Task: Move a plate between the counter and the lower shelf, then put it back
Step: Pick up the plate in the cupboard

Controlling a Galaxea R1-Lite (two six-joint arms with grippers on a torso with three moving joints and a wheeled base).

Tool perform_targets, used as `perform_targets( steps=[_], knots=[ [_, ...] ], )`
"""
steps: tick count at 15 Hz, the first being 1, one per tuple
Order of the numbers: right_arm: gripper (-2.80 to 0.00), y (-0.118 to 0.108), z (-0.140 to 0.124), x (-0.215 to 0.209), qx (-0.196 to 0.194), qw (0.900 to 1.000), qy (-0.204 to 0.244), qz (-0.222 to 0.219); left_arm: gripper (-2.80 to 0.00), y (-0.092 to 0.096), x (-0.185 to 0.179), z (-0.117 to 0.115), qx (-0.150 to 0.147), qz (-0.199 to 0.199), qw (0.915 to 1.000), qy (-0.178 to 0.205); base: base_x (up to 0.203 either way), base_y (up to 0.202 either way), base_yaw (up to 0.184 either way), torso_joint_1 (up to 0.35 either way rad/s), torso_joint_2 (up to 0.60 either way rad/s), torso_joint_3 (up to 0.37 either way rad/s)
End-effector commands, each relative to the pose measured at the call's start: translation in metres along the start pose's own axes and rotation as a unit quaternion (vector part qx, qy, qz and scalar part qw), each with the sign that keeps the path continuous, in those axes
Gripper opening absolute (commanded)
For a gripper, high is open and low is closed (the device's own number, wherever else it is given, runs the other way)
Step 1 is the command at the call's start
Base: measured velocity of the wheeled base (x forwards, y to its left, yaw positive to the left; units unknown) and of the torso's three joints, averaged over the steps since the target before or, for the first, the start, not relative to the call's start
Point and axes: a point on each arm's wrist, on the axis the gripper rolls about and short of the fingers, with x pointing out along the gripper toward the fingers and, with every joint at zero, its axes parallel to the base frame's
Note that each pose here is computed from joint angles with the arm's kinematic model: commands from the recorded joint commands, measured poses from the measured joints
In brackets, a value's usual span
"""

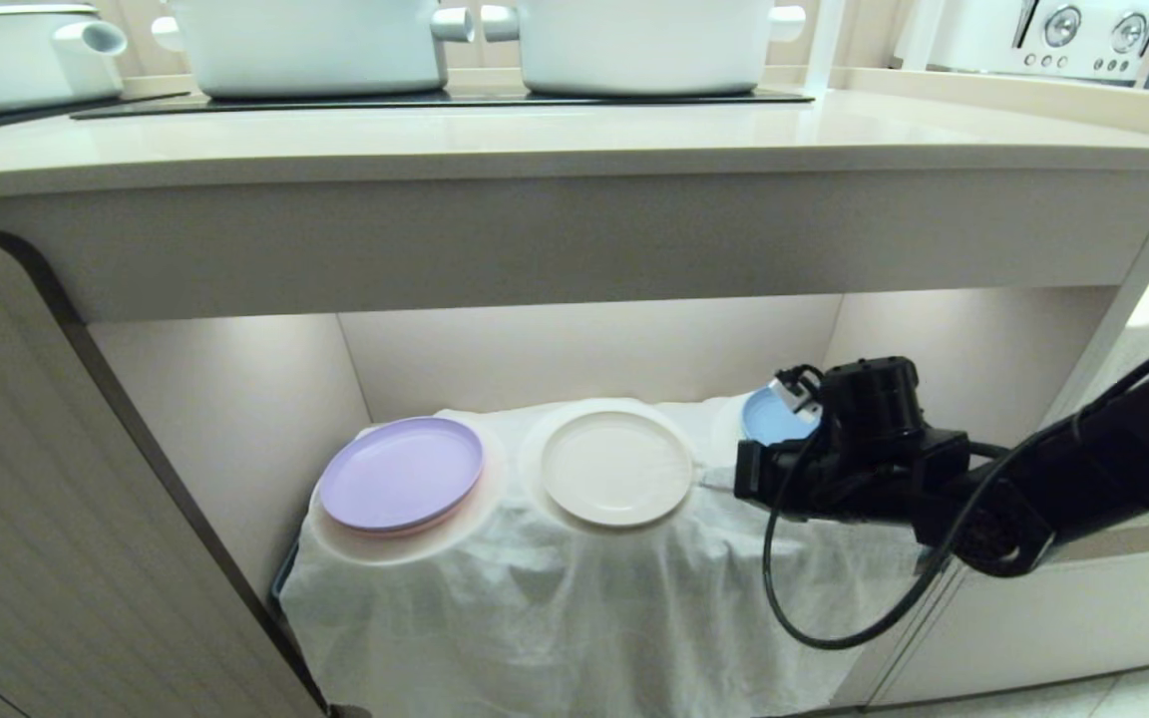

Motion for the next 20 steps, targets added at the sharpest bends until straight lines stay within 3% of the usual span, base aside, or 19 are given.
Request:
perform_targets(
  steps=[1,8,9,10,16,20],
  knots=[
    [-2.8,0.004,0.006,0.003,0.005,1.0,0.009,-0.001,-2.8,0.0,0.0,0.0,0.0,0.0,1.0,0.0,0.0,0.0,0.0,0.0,0.0,0.0],
    [-2.8,0.005,0.022,0.02,0.011,1.0,0.016,-0.007,-2.8,0.0,0.0,0.0,0.0,0.0,1.0,0.0,0.0,0.0,0.0,0.0,0.0,0.0],
    [-1.62,0.004,0.023,0.022,0.013,1.0,0.018,-0.007,-2.8,0.0,0.0,0.0,0.0,0.0,1.0,0.0,0.0,0.0,0.0,0.0,0.0,0.0],
    [0.0,0.002,0.023,0.023,0.014,1.0,0.018,-0.008,-2.8,0.0,0.0,0.0,0.0,0.0,1.0,0.0,0.0,0.0,0.0,0.0,0.0,0.0],
    [0.0,-0.006,0.024,0.031,0.012,1.0,0.014,-0.015,-2.8,0.0,0.0,0.0,0.0,0.0,1.0,0.0,0.0,0.0,0.0,0.0,0.0,0.0],
    [0.0,-0.007,0.027,0.035,-0.02,0.999,0.011,-0.024,-2.8,0.0,0.0,0.0,0.0,0.0,1.0,0.0,0.0,0.0,0.0,0.0,0.0,0.0]
  ],
)
